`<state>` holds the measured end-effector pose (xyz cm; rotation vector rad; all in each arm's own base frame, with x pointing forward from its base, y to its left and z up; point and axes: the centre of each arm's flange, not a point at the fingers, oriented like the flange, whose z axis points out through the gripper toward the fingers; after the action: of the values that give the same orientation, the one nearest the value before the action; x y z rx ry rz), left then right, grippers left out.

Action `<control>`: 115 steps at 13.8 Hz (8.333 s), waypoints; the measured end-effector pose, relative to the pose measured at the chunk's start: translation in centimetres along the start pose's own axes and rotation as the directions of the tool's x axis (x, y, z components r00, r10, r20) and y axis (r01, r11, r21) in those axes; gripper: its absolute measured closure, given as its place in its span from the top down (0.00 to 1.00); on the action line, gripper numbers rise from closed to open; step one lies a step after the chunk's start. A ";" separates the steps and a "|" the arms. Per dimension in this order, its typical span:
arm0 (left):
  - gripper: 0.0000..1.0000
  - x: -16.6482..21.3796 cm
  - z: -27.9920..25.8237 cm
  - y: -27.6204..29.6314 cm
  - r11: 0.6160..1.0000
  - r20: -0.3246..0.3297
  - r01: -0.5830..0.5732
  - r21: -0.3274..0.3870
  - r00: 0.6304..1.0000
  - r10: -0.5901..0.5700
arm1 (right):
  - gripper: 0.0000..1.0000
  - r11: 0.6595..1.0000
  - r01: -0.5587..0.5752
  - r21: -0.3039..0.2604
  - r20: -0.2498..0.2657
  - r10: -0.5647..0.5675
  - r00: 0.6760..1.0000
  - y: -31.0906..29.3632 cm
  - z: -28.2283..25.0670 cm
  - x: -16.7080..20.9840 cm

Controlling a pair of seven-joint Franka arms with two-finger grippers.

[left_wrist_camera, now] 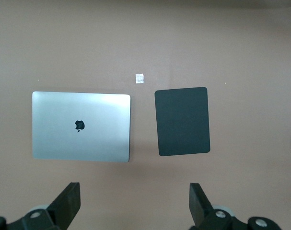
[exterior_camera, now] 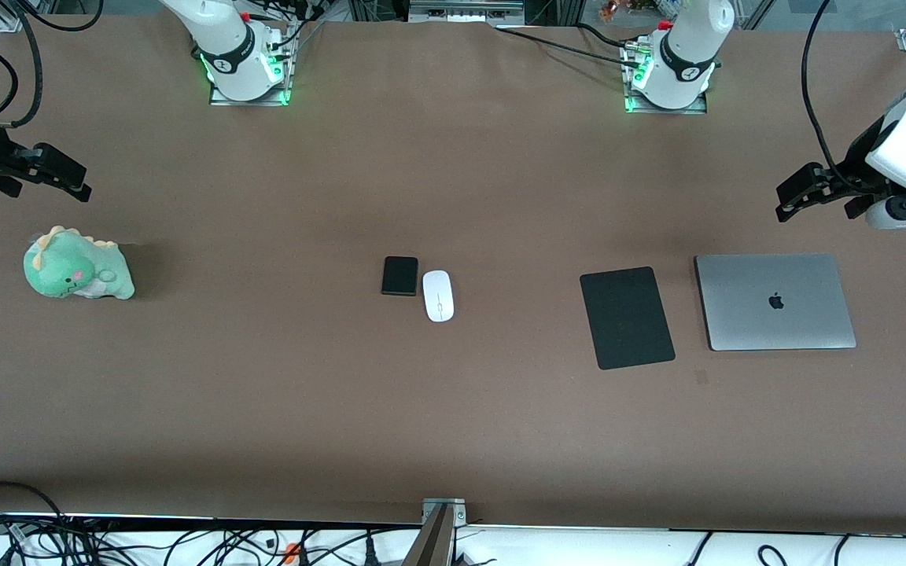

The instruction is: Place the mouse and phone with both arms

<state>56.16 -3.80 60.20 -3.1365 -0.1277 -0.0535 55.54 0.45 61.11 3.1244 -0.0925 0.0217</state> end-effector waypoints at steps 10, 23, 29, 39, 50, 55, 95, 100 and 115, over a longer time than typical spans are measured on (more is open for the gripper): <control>1.00 0.1 -0.2 0.0 1.000 -0.009 0.000 -0.001 1.000 0.000 | 1.00 1.000 0.000 0.000 0.000 0.000 1.000 0.0 0.0 0.0; 1.00 0.1 -0.2 0.0 1.000 -0.008 0.000 -0.001 1.000 0.000 | 1.00 1.000 0.000 0.000 0.000 0.000 1.000 0.0 0.0 0.0; 1.00 0.1 -0.2 0.1 1.000 -0.008 -0.002 -0.001 1.000 0.002 | 1.00 1.000 0.000 0.000 0.000 0.000 1.000 0.0 0.0 0.0; 1.00 0.0 -0.2 0.3 1.000 -0.009 -0.005 -0.002 1.000 0.005 | 1.00 1.000 0.000 0.000 0.000 0.000 1.000 0.0 0.0 0.0; 1.00 0.1 -0.4 0.3 1.000 -0.012 -0.005 -0.002 1.000 0.005 | 1.00 1.000 0.000 0.000 0.000 0.000 1.000 0.0 0.0 0.0; 1.00 0.1 -0.4 0.3 1.000 -0.013 -0.006 -0.002 1.000 0.006 | 1.00 1.000 0.000 0.000 0.001 0.000 1.000 0.0 0.0 0.0; 1.00 0.8 5.9 6.7 0.990 0.141 -0.139 -0.018 0.980 0.140 | 1.00 1.000 0.000 0.000 0.002 0.000 1.000 0.0 0.1 0.0; 1.00 -0.8 7.3 13.2 0.995 0.169 -0.099 -0.016 0.981 0.100 | 1.00 1.000 0.000 0.000 0.002 0.000 1.000 0.0 0.1 0.0; 1.00 -5.3 29.0 42.1 0.980 0.179 0.173 -0.095 0.972 -0.154 | 1.00 1.000 0.015 -0.004 0.071 -0.015 0.997 -1.0 3.5 0.8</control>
<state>55.26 -46.10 30.97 -3.2281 -0.3974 0.2171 56.47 1.32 57.62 3.1208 -0.0701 -0.0894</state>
